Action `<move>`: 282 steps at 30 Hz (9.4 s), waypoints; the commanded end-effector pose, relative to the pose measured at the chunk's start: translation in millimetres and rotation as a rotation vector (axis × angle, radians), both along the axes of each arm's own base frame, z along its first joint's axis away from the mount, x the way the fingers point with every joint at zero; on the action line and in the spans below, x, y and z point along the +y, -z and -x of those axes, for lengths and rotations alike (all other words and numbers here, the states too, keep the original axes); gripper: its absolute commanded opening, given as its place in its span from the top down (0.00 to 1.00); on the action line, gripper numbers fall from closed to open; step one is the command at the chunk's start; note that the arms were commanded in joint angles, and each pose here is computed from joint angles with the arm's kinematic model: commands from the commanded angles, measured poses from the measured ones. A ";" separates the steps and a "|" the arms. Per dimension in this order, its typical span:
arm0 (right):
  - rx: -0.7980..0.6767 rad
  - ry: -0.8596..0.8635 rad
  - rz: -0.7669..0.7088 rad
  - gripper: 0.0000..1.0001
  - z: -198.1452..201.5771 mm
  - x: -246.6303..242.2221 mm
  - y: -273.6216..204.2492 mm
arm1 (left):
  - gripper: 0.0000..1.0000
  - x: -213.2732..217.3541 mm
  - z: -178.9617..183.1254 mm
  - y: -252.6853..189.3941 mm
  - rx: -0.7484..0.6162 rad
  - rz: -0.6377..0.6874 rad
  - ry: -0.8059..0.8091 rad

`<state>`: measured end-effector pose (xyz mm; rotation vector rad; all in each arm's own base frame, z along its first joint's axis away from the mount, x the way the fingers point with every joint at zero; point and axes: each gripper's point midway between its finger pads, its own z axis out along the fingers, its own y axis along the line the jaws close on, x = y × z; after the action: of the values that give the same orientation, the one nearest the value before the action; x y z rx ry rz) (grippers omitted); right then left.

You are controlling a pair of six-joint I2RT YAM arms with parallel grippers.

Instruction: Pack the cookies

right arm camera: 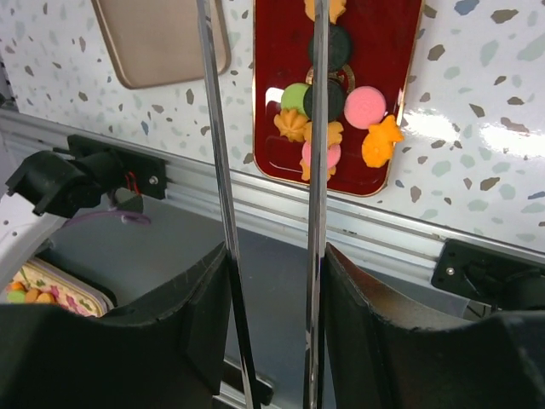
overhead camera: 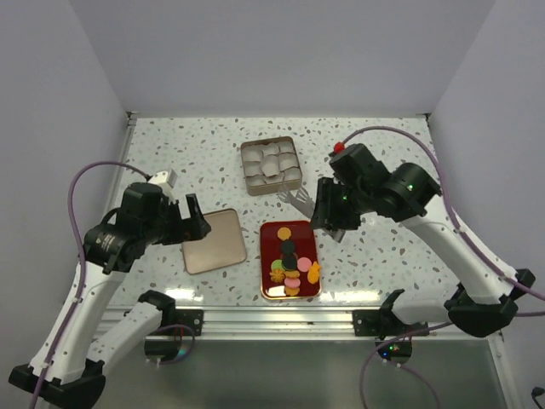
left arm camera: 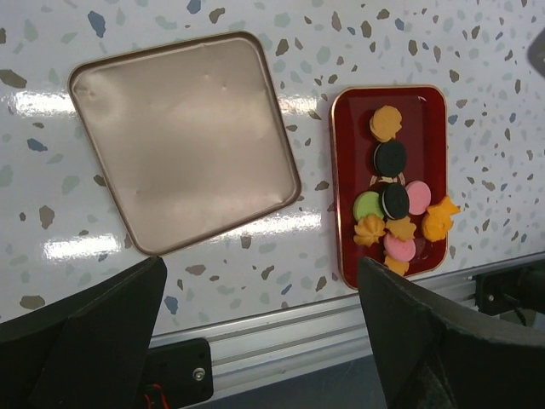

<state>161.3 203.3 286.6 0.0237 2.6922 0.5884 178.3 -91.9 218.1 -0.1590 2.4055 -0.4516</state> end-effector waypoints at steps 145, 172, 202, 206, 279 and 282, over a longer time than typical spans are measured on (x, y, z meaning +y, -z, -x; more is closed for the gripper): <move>-0.113 -0.011 0.230 0.53 -202.5 75.9 56.3 | 0.00 -49.5 -75.7 -82.6 -0.213 -0.148 0.042; 0.261 -0.154 0.323 0.52 -12.6 22.8 90.5 | 0.00 -57.3 -81.8 -61.0 -0.209 -0.164 0.087; 0.395 -0.201 0.391 0.50 60.5 -22.6 105.3 | 0.00 -58.5 -79.8 -51.0 -0.195 -0.163 0.095; 0.394 -0.209 0.369 0.51 63.6 -16.2 110.5 | 0.00 -59.3 -80.0 -49.2 -0.189 -0.158 0.093; -0.141 0.019 0.058 0.66 -211.3 134.7 46.0 | 0.00 -36.6 -73.1 -71.9 -0.210 -0.225 0.043; -0.146 0.020 0.037 0.66 -220.1 144.3 51.9 | 0.00 -35.0 -73.6 -73.2 -0.211 -0.232 0.038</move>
<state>362.3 325.7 217.0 -0.0157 2.6605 0.3872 249.5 -129.6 276.2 0.0321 2.2723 -0.2054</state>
